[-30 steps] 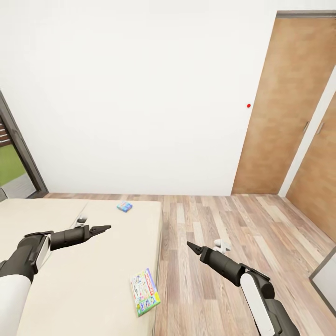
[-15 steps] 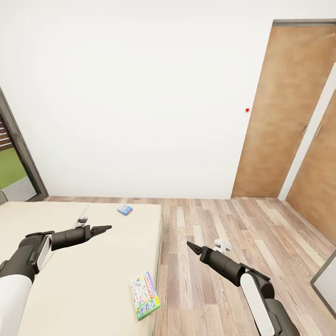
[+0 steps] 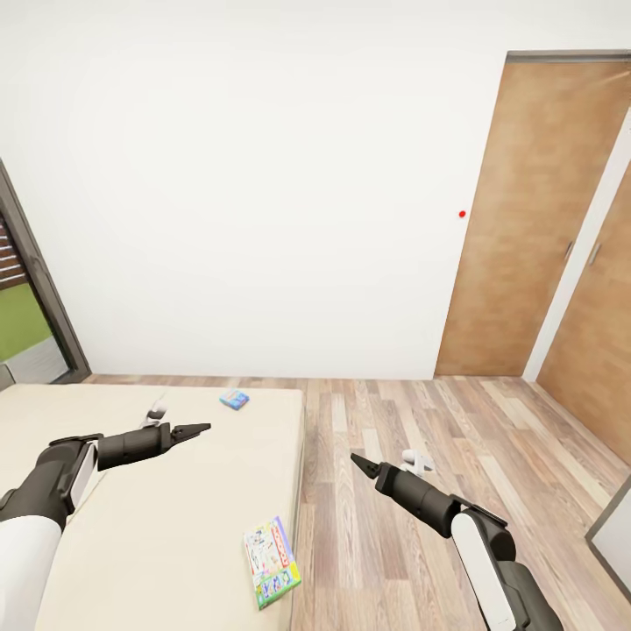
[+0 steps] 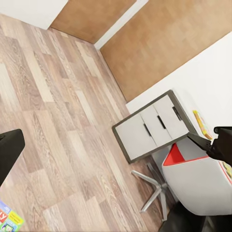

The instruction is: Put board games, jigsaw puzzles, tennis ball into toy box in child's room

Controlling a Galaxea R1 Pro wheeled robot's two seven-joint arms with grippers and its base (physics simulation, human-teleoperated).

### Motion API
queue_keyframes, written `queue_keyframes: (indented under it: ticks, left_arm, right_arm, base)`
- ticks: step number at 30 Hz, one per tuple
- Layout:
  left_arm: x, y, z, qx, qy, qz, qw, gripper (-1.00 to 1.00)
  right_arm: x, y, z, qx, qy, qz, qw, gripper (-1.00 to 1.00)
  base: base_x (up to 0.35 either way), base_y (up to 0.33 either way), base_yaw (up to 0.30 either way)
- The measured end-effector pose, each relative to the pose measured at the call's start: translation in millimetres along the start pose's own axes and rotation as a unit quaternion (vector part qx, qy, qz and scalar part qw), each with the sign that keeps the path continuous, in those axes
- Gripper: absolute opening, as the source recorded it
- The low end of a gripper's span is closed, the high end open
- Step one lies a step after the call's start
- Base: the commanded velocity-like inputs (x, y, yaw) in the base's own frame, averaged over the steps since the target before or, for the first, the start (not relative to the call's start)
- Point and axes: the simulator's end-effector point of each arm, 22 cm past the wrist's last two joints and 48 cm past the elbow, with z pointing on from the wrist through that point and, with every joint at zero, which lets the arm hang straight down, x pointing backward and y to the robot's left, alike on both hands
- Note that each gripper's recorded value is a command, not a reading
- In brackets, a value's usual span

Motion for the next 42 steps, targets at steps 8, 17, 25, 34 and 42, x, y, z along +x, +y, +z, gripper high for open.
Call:
queue_keyframes:
  ticks: [8,17,25,34,42]
  left_arm:
    - [-0.6,-1.1,-0.1,0.001,-0.001,0.001,1.0,1.0]
    - [-0.6,-1.6,0.0,0.002,-0.001,0.001,1.0,1.0]
    - [0.6,-3.3,3.2,0.004,0.0,0.0,1.0,1.0]
    - [0.7,-3.4,3.6,0.004,0.0,0.0,1.0,1.0]
    - [0.6,-3.6,3.4,0.005,0.0,0.0,1.0,1.0]
  right_arm:
    - [-1.0,0.6,-0.6,-0.001,-0.001,0.0,1.0,1.0]
    - [-1.4,0.0,-0.8,0.0,-0.002,0.0,1.0,1.0]
    - [-1.5,-0.2,-0.9,0.0,-0.002,0.0,1.0,1.0]
    - [-1.9,-0.2,-1.0,0.0,-0.002,0.0,1.0,1.0]
    - [-2.0,0.4,-1.0,-0.001,-0.003,0.0,1.0,1.0]
  base:
    - [0.0,0.0,0.0]
    - [0.0,0.0,0.0]
    - [0.0,0.0,0.0]
    - [0.0,-0.024,0.0]
    - [0.0,-0.014,0.0]
